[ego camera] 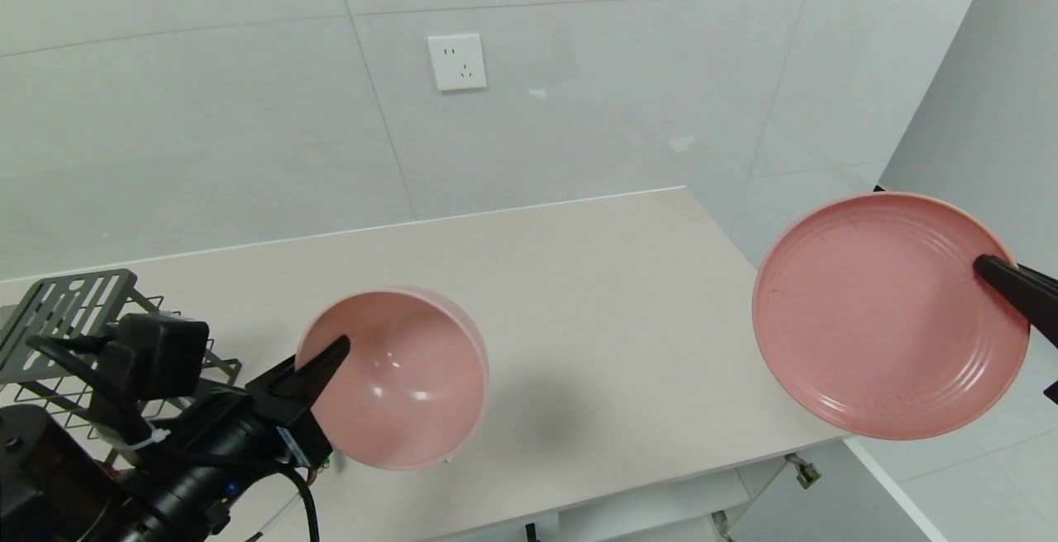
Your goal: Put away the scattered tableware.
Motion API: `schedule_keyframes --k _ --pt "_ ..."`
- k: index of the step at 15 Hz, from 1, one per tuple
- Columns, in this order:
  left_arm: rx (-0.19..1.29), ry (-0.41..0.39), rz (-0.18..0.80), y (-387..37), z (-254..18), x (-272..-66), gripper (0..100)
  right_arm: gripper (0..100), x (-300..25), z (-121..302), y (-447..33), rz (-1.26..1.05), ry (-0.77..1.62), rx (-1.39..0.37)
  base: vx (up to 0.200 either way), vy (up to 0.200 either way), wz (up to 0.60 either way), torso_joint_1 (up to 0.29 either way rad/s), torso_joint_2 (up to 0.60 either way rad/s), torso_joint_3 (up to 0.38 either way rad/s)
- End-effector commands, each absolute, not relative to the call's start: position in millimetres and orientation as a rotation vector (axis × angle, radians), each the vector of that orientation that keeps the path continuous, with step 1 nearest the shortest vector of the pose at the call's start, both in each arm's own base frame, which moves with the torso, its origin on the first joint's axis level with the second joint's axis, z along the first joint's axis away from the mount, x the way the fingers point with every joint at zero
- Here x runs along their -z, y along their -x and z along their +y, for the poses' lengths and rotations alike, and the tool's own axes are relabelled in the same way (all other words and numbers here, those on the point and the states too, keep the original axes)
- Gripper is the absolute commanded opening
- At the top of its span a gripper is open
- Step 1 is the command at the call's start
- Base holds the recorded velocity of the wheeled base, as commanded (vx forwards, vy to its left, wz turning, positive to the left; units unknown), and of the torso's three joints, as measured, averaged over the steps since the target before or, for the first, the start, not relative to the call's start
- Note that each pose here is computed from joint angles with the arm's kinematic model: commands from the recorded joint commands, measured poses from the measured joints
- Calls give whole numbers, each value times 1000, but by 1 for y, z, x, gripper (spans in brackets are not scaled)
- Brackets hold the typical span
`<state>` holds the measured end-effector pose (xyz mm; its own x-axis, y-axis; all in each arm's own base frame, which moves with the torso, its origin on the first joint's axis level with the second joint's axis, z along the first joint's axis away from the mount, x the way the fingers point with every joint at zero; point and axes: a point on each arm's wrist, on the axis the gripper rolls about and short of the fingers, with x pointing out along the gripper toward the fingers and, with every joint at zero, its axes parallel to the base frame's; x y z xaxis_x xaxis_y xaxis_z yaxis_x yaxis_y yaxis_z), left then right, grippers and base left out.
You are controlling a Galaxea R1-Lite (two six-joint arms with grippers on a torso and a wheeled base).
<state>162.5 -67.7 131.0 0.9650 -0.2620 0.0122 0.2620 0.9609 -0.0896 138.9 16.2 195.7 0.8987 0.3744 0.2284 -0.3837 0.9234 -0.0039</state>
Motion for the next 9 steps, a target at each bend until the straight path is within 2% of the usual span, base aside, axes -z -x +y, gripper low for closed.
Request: schedule_keyframes --k 1,4,7,8,9 --pt "196 130 17 -160 -66 -127 0 0 -195 17 -143 -216 -40 -393 0 0 0 0 0 0" --pt "195 115 23 -164 -68 -125 0 0 -195 19 -144 -243 62 -398 0 0 0 0 0 0" --pt "323 45 -75 -183 -100 -140 0 0 -193 19 -151 -288 101 -388 0 0 0 0 0 0" --pt "339 31 -74 -183 -105 -139 0 0 -189 19 -152 -290 101 -388 0 0 0 0 0 0" --pt "352 23 -71 -181 -107 -138 0 0 -181 20 -156 -282 100 -390 -200 0 0 12 2 -2"
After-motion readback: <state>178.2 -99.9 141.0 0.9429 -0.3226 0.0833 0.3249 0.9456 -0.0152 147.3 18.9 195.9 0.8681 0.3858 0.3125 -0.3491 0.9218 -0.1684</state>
